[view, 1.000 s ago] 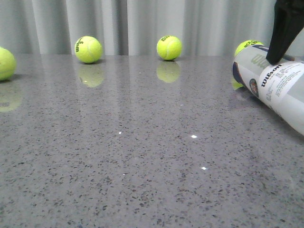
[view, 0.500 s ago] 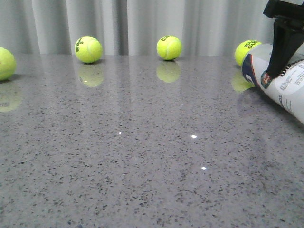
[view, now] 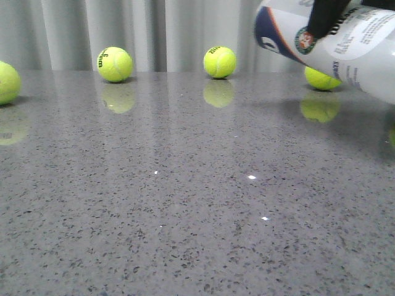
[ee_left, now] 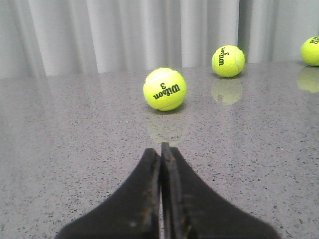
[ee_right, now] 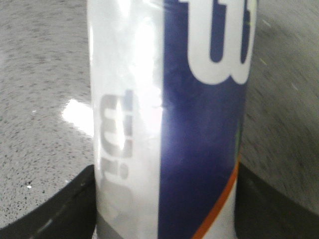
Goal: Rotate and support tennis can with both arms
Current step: 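Drag the can with the right gripper toward the table center, lying flat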
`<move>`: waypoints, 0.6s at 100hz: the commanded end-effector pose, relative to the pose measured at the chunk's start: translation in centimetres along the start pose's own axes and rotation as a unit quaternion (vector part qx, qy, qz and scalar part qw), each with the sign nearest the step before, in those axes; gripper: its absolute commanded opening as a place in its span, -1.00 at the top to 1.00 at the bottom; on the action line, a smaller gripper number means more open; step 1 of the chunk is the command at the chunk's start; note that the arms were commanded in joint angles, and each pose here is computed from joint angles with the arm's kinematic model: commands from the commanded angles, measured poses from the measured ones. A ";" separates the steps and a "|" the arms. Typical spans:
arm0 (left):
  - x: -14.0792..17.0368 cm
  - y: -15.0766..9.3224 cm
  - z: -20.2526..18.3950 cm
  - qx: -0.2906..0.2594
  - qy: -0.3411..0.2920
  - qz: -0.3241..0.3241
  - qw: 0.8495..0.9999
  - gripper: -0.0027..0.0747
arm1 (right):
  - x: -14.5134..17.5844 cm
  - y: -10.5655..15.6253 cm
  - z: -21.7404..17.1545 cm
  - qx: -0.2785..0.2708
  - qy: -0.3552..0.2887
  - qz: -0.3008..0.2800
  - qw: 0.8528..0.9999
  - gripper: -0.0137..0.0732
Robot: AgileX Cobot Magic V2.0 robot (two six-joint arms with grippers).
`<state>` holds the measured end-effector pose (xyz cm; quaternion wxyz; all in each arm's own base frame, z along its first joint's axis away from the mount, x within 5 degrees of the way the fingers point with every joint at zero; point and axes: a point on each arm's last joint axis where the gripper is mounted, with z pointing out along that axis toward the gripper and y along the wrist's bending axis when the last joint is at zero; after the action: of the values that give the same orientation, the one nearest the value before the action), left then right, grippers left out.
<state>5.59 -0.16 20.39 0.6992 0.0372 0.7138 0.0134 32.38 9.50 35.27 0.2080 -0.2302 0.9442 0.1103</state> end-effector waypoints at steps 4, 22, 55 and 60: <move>0.7 -0.1 -0.1 -0.001 -0.035 -0.005 0.999 0.99 | -2.0 2.5 -1.0 -0.015 -0.038 -0.089 0.995 0.00; 0.7 -0.1 -0.1 -0.001 -0.035 -0.005 0.999 0.98 | -4.8 5.0 0.7 -0.018 -0.043 -0.156 0.987 0.00; 0.7 -0.1 -0.1 -0.001 -0.035 -0.005 0.999 0.98 | -6.2 9.2 4.1 -0.037 -0.016 -0.425 0.905 0.00; 0.7 -0.1 -0.1 -0.001 -0.035 -0.005 0.999 0.99 | -6.1 9.6 4.3 -0.041 -0.013 -0.462 0.886 0.00</move>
<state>5.59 -0.16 20.39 0.6992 0.0372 0.7138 0.0134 35.20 21.42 32.34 0.1952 -0.5890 0.7817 0.0624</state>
